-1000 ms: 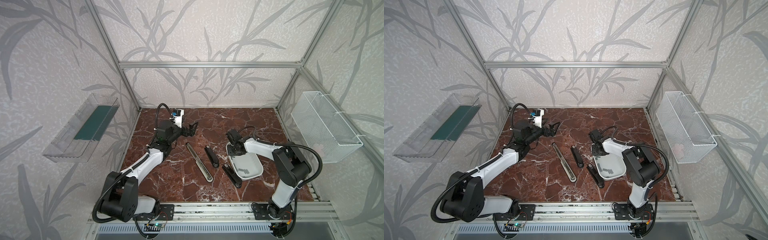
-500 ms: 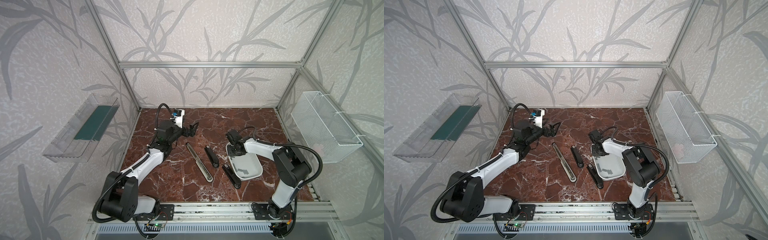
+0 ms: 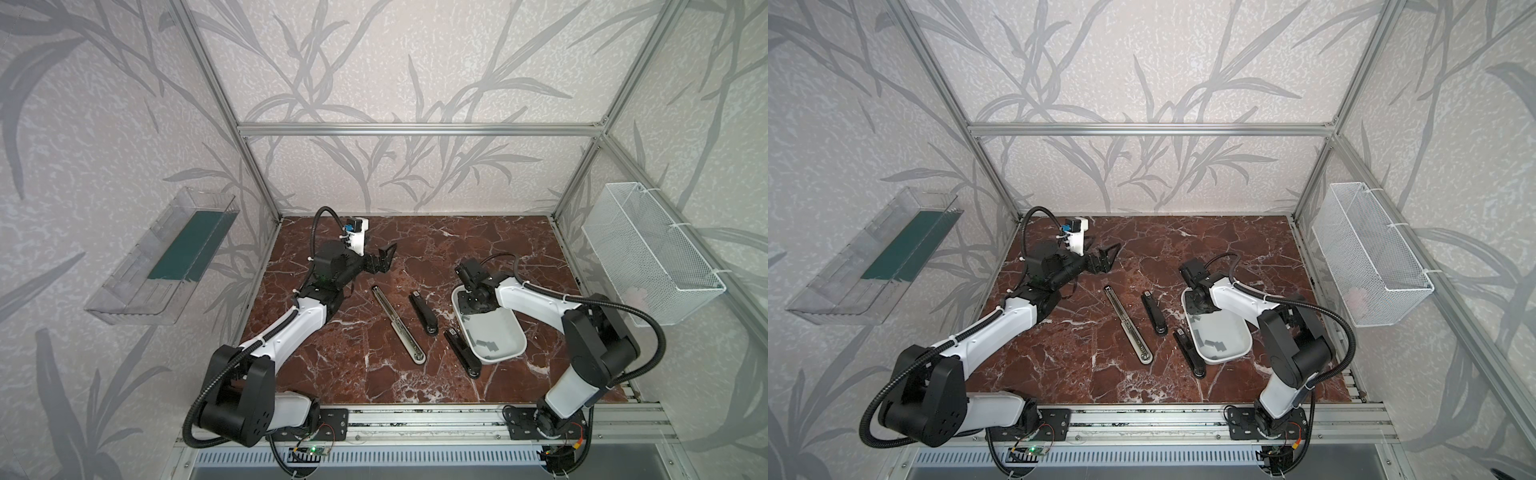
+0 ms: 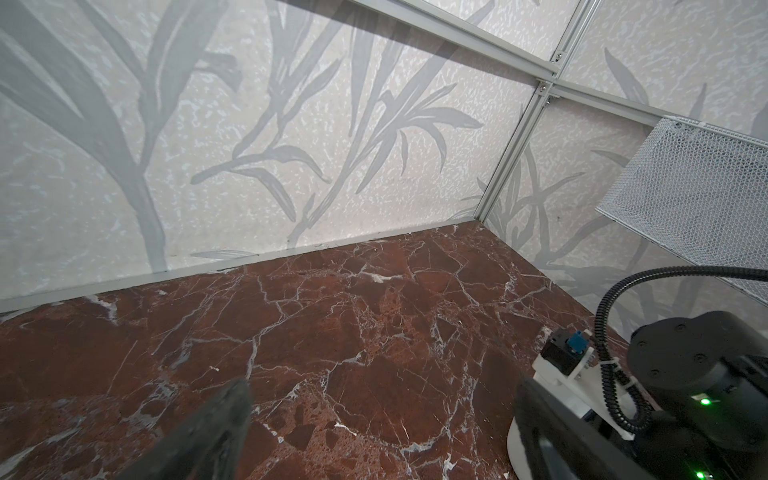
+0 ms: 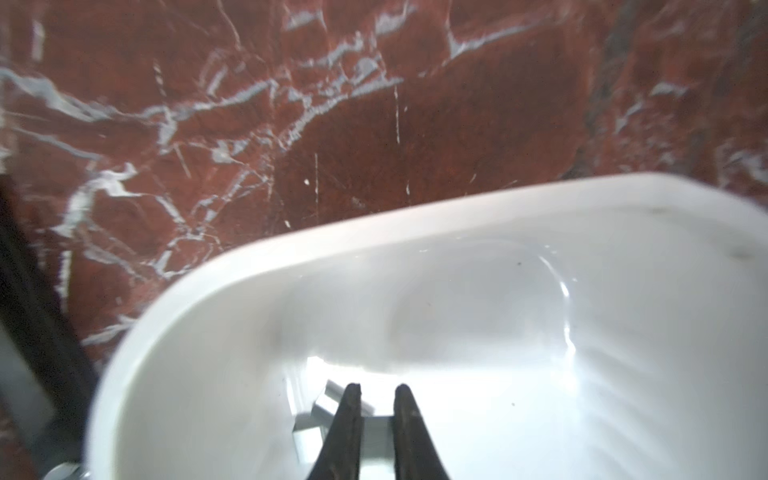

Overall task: Load the staples into the stapler
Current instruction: 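Lift the staple strip out of the white tray with the right gripper, then carry the staple strip over the open silver stapler's channel with right gripper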

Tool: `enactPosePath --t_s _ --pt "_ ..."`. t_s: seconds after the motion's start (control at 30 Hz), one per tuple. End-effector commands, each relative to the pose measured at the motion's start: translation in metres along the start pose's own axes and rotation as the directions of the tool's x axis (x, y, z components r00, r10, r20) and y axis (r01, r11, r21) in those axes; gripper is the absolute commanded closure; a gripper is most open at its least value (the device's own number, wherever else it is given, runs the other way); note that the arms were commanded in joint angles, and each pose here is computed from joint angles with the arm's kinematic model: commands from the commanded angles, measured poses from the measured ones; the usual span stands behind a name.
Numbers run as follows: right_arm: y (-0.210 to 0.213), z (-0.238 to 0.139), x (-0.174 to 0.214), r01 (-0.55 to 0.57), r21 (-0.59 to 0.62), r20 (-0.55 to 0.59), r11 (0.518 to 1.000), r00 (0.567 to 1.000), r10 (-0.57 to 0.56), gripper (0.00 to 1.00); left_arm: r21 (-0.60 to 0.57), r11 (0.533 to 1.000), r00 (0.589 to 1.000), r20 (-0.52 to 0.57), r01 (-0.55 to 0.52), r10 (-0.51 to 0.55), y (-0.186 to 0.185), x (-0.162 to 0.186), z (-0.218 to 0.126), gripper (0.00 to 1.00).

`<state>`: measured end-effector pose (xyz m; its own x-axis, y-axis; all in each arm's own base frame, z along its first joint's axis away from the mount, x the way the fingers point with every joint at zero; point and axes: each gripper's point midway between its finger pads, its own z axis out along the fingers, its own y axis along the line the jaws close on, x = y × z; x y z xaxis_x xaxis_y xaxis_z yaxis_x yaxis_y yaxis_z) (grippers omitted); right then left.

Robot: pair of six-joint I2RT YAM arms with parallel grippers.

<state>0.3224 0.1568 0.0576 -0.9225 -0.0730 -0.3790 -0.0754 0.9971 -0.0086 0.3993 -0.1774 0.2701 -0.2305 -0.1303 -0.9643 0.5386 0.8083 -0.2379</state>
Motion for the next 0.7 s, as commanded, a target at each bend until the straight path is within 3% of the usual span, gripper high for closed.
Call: enactPosePath --t_s 0.0,0.2,0.4,0.67 --pt "-0.006 -0.027 -0.005 0.03 0.008 0.046 1.0 0.998 -0.03 0.85 -0.02 1.0 0.998 0.064 -0.004 0.005 -0.002 -0.019 -0.009 0.01" --pt "0.009 -0.068 -0.012 0.138 -0.058 0.163 0.989 0.978 -0.127 0.85 -0.018 0.999 0.996 0.082 0.042 -0.041 -0.002 -0.018 -0.012 0.01" --pt "0.047 -0.11 -0.012 0.31 -0.089 0.297 0.946 0.915 -0.272 0.84 -0.092 0.992 0.993 0.086 0.092 -0.084 0.01 -0.006 -0.023 0.01" --pt "0.104 -0.115 0.001 0.448 -0.179 0.341 0.876 0.863 -0.372 0.84 -0.201 0.972 0.992 0.061 0.123 -0.113 0.024 0.018 -0.051 0.01"
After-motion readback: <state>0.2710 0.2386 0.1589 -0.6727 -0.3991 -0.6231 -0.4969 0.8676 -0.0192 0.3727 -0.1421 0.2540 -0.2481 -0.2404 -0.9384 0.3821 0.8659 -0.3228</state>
